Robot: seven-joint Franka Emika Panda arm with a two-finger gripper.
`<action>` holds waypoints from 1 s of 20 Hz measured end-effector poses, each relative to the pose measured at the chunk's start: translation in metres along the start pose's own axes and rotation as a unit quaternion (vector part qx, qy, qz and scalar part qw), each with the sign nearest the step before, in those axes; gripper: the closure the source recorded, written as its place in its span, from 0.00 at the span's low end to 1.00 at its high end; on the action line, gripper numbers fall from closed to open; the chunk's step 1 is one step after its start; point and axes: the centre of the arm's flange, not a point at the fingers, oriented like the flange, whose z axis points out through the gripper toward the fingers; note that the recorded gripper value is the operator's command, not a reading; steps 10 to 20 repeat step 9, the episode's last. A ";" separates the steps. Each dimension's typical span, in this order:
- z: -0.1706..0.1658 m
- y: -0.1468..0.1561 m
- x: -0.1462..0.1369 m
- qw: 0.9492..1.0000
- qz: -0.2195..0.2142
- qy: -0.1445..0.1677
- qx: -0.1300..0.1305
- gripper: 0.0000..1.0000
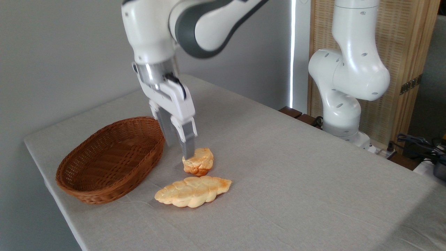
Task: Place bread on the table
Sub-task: 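Carry the roll beside the braided loaf and lower it onto the table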
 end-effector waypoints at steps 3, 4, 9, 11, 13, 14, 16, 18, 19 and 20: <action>-0.056 -0.023 -0.009 0.999 -0.031 0.031 0.016 0.00; -0.075 -0.032 -0.013 0.998 -0.043 0.041 0.021 0.00; -0.115 -0.041 -0.015 0.995 -0.061 0.065 0.034 0.00; -0.115 -0.041 -0.015 0.995 -0.061 0.065 0.034 0.00; -0.115 -0.041 -0.015 0.995 -0.061 0.065 0.034 0.00; -0.115 -0.041 -0.015 0.995 -0.061 0.065 0.034 0.00; -0.115 -0.041 -0.015 0.995 -0.061 0.065 0.034 0.00; -0.115 -0.041 -0.015 0.995 -0.061 0.065 0.034 0.00; -0.115 -0.041 -0.015 0.995 -0.061 0.065 0.034 0.00; -0.115 -0.041 -0.015 0.995 -0.061 0.065 0.034 0.00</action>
